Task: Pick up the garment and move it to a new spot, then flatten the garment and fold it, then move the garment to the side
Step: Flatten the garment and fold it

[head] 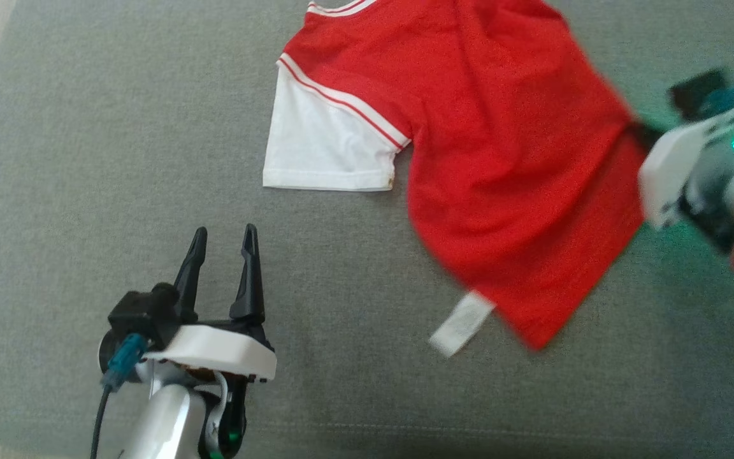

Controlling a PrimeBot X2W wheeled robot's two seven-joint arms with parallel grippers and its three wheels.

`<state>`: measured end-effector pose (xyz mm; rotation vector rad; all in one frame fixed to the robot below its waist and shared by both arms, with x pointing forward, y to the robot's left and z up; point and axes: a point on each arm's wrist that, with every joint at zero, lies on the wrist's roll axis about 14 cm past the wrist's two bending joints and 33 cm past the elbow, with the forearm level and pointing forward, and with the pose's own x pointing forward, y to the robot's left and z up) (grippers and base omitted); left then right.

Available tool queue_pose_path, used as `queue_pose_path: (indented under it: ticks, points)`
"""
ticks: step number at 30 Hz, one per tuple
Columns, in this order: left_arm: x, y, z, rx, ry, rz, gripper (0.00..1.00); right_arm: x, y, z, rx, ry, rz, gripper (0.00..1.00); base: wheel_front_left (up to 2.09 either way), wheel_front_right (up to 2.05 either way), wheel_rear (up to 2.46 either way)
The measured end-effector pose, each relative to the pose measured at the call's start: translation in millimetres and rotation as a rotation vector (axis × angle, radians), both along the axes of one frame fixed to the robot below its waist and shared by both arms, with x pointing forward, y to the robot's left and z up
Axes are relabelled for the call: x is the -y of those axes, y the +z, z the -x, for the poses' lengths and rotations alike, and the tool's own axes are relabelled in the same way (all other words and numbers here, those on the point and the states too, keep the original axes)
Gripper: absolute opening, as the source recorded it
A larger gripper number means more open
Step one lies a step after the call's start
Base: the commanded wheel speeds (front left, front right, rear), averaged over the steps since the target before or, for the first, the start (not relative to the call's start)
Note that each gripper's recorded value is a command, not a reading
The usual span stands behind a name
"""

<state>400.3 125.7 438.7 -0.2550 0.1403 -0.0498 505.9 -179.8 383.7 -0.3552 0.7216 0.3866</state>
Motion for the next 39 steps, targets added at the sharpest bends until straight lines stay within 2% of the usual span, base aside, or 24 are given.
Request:
queue_pose_path:
  ticks: [7, 13, 14, 16, 17, 24, 29, 39]
  points:
    - [-10, -1, -3, -0.003, 0.027, -0.011, 1.0, 36, 48, -66, 0.184, -0.067, 0.102, 0.0, 0.0, 0.0, 0.0]
    - [-19, -2, -1, -0.007, 0.05, -0.022, 1.0, 47, 49, -86, 0.205, -0.066, 0.196, 0.0, 0.0, 0.0, 0.0]
    - [-20, -2, 0, -0.008, 0.053, -0.024, 1.0, 46, 47, -88, 0.209, -0.054, 0.206, 0.08, 0.0, 0.0, 0.0]
    - [-22, -3, 1, -0.012, 0.058, -0.026, 1.0, 37, 48, -93, 0.236, -0.018, 0.213, 0.58, 0.0, 0.0, 0.0]
    - [-23, -3, 2, -0.013, 0.06, -0.027, 1.0, 32, 50, -95, 0.255, -0.007, 0.202, 1.0, 0.0, 0.0, 0.0]
    - [-13, 2, -1, 0.006, 0.033, -0.018, 1.0, 31, 70, -93, 0.333, -0.032, 0.145, 1.0, 0.0, 0.0, 0.0]
    - [2, 18, -5, 0.053, -0.013, -0.004, 1.0, 17, 118, -85, 0.508, -0.078, -0.023, 1.0, 0.0, 0.0, 0.0]
    - [22, 37, 2, 0.102, -0.055, 0.012, 1.0, 8, 146, -14, 0.646, -0.179, -0.283, 1.0, 0.0, 0.0, 0.0]
